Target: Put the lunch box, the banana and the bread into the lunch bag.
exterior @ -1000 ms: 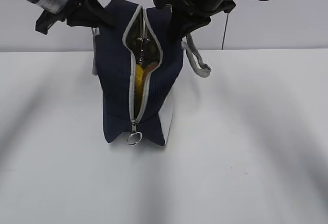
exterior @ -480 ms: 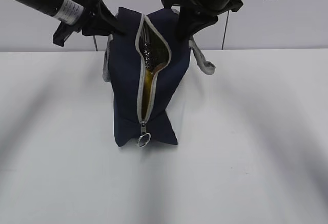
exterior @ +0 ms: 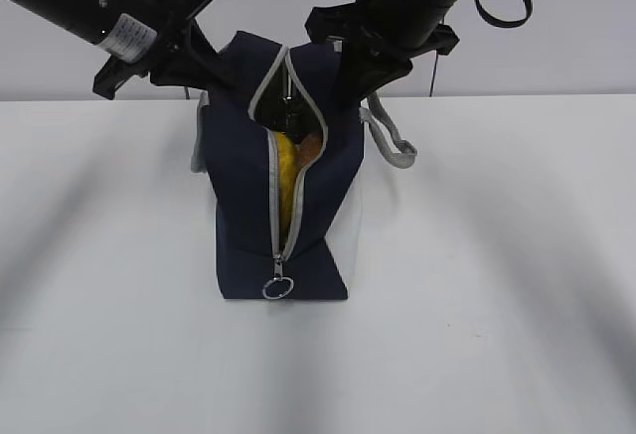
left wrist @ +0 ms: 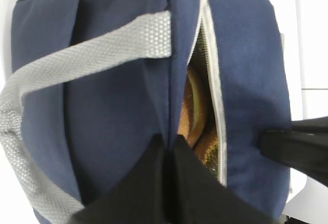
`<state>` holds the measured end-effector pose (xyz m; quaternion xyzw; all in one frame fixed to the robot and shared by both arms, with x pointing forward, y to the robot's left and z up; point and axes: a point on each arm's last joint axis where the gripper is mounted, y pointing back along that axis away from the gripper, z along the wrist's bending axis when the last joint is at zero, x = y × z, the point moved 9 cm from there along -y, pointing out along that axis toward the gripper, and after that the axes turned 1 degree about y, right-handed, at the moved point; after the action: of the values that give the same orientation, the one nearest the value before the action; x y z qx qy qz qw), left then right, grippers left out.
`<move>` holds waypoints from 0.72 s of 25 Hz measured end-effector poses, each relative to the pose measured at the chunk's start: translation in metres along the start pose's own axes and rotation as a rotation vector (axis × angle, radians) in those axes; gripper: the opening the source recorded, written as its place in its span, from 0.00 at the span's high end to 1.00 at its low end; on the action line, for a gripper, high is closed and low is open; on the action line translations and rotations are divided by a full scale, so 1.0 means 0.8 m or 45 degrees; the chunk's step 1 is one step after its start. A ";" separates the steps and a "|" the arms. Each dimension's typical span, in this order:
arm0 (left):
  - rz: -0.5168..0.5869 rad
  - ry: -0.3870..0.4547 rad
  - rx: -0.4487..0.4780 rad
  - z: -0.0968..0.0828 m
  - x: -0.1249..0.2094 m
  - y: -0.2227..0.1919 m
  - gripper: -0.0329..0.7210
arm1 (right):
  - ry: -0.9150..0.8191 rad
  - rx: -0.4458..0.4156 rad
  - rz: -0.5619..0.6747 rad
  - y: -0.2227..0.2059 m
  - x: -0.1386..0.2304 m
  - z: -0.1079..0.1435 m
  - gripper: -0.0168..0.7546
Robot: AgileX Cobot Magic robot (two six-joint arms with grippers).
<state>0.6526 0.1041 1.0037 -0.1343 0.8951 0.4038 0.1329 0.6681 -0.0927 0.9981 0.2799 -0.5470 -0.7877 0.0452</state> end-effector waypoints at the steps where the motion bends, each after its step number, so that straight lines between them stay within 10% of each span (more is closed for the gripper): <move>1: 0.000 -0.004 -0.005 0.001 0.000 0.000 0.96 | 0.000 0.000 -0.001 0.000 -0.001 0.000 0.99; 8: 0.002 -0.012 -0.015 0.003 0.000 0.000 0.89 | 0.000 -0.002 0.008 0.000 0.001 0.000 0.94; 18: 0.064 -0.013 -0.031 0.011 0.009 0.004 0.33 | 0.034 0.037 -0.005 0.014 0.001 -0.002 0.42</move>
<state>0.6458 0.1115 0.9979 -0.1114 0.8925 0.4186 0.1256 0.6652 -0.0989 1.0075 0.2923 -0.5571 -0.7759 0.0471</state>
